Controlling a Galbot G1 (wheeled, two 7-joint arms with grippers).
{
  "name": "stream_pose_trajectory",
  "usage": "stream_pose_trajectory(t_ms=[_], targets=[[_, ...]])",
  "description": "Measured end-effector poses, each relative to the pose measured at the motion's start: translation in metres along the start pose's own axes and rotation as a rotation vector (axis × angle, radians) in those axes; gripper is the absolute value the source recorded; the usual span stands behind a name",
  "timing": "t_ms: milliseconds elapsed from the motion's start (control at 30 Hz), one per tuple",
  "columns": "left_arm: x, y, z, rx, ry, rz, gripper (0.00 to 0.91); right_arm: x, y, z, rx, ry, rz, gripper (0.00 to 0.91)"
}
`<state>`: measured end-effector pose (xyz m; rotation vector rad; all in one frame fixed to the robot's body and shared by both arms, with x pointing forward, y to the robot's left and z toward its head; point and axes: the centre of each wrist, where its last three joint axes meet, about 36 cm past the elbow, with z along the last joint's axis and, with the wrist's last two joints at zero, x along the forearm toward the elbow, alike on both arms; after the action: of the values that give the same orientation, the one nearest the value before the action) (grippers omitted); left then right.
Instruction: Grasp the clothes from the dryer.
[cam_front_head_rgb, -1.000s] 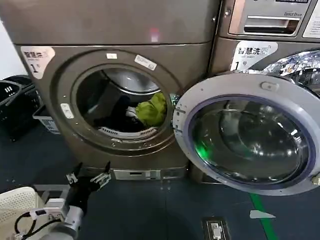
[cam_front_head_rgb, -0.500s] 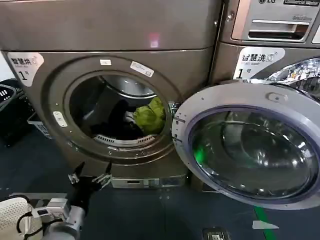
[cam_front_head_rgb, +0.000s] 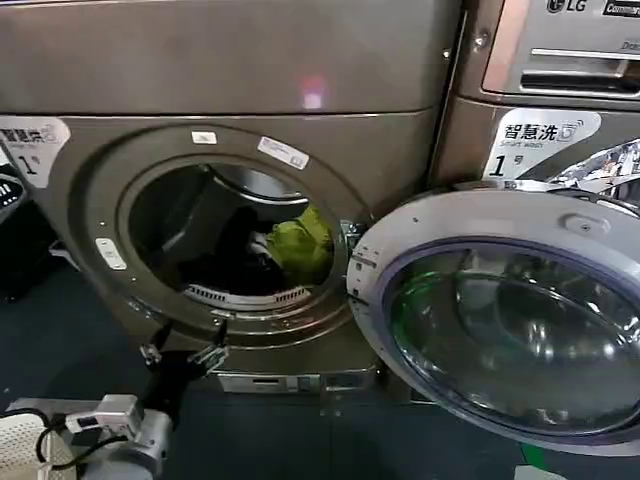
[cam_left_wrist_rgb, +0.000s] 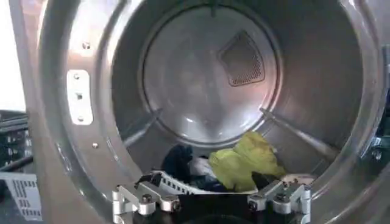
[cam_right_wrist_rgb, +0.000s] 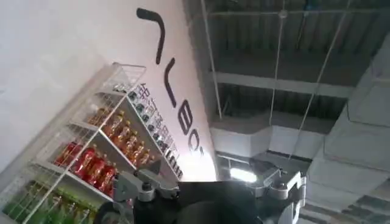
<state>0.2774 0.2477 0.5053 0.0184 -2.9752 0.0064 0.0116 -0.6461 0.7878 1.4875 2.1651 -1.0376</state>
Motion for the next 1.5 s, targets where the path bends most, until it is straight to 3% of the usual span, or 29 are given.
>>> stream_pose_trajectory(t_ms=[500,933,1500], targets=[[-0.053,-0.003,-0.006,-0.009,-0.08,0.075,0.907,0.011,-0.014,-0.015,0.062,0.001,-0.007,0.907],[-0.168,-0.008,0.0,0.002,-0.11,0.053,0.907,0.014,-0.018,-0.026,0.075,-0.014,-0.018,0.907],[-0.319,-0.026,-0.015,-0.056,-0.104,0.018,0.907,0.011,-0.007,-0.027,0.054,-0.029,-0.042,0.907]])
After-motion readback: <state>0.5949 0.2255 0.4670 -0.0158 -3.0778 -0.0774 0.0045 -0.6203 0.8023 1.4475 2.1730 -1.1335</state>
